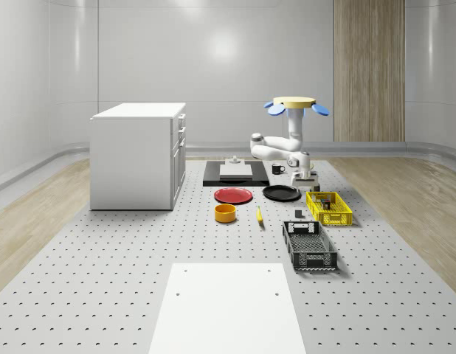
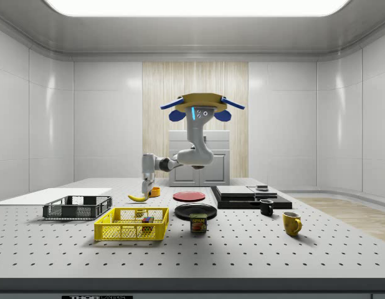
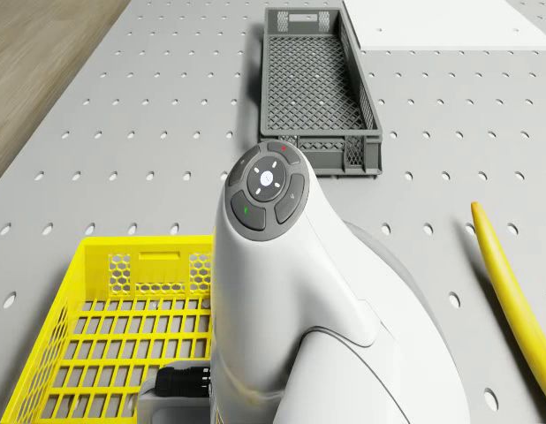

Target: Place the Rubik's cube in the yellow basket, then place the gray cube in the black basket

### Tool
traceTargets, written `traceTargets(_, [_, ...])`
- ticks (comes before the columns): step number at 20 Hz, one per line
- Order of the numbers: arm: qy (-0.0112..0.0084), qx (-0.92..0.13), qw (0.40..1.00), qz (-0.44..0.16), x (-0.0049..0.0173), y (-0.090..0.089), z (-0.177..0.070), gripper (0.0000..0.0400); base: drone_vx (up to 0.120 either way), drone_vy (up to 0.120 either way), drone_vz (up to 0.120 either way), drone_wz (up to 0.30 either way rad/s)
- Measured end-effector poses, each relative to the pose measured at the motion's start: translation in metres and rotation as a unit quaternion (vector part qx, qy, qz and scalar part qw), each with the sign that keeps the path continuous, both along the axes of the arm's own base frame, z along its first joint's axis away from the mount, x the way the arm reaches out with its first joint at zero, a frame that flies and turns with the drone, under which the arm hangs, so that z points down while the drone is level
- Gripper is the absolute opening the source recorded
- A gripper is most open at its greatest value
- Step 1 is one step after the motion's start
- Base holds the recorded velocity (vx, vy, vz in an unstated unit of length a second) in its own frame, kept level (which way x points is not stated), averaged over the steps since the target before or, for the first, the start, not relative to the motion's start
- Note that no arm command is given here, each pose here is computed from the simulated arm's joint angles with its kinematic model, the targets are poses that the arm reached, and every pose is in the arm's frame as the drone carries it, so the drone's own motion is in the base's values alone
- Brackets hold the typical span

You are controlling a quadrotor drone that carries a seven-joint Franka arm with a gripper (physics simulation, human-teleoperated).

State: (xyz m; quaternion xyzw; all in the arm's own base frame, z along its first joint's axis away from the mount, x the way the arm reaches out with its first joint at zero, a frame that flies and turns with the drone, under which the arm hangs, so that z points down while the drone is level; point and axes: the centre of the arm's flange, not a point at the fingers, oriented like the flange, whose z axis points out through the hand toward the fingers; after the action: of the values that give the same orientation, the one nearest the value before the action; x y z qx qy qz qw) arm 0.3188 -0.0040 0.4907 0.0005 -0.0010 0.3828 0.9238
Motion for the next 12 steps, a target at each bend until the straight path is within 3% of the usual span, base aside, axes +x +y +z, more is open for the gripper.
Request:
traceTargets(7, [0.0000,0.000,1.000,0.000,0.0000,0.0000,0.0000,0.0400,0.000,-0.120,0.000,0.000])
traceTargets(12, [0.0000,0.000,1.000,0.000,0.0000,0.0000,0.0000,0.0400,0.112,-0.008,0.000,0.000])
